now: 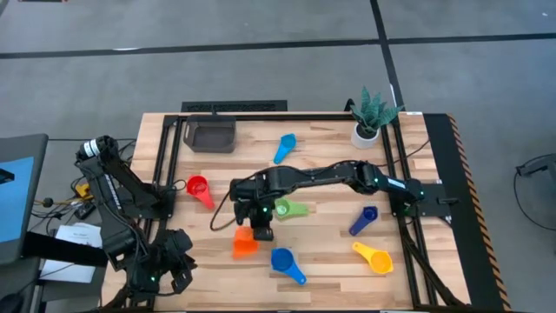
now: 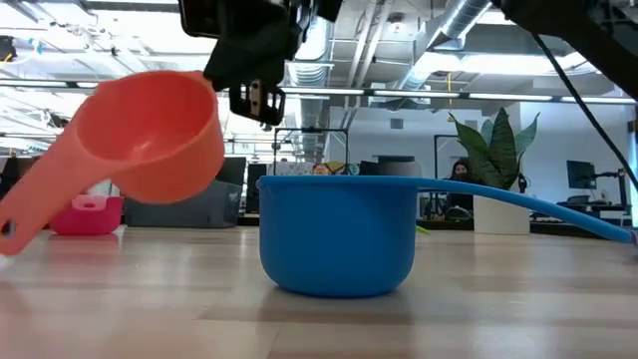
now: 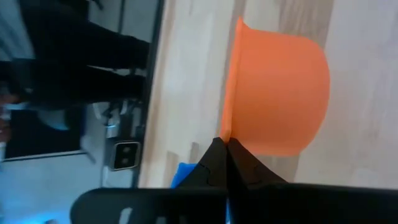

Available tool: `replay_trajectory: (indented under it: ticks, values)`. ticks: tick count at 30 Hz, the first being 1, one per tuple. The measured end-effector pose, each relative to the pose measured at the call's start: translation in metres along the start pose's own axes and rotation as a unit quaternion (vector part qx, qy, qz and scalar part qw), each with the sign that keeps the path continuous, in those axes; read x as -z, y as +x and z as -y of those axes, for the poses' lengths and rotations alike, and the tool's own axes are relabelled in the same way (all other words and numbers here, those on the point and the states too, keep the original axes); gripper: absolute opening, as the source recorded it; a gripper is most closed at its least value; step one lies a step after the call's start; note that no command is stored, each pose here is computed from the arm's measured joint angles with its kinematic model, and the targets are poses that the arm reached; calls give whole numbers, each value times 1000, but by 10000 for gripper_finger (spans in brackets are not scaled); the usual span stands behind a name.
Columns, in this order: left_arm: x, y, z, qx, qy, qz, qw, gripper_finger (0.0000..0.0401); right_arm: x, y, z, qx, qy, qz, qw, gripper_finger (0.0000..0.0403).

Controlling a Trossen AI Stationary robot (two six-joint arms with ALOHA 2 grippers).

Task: Nest measuring cups in basket
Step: Move the orange measuring cup to the center of the table

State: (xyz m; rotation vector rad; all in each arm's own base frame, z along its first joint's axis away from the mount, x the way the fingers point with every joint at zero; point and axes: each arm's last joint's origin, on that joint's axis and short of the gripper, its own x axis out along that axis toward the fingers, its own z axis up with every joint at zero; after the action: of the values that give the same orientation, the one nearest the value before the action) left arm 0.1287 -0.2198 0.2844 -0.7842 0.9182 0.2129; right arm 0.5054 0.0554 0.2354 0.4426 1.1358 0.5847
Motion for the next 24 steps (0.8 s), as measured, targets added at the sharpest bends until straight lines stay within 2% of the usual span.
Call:
replay_trajectory:
  ticks: [3,6,13,18,24]
  values:
    - [-2,1,-1,-5,2,5,1000,70,-1,-8,8,-30,1,3,1000,4]
    - [-7,3,-2,-16,9,12,1000,70,-3,-15,16,-33,-13,13,999,5]
    - [-29,12,-12,-84,43,36,995,70,-5,-25,42,-43,-33,37,998,4]
    - [-57,12,-25,-139,67,42,987,70,4,-21,65,-75,-15,30,997,5]
    - [-101,-8,-40,-135,53,105,984,70,17,-16,86,-109,-8,17,994,9]
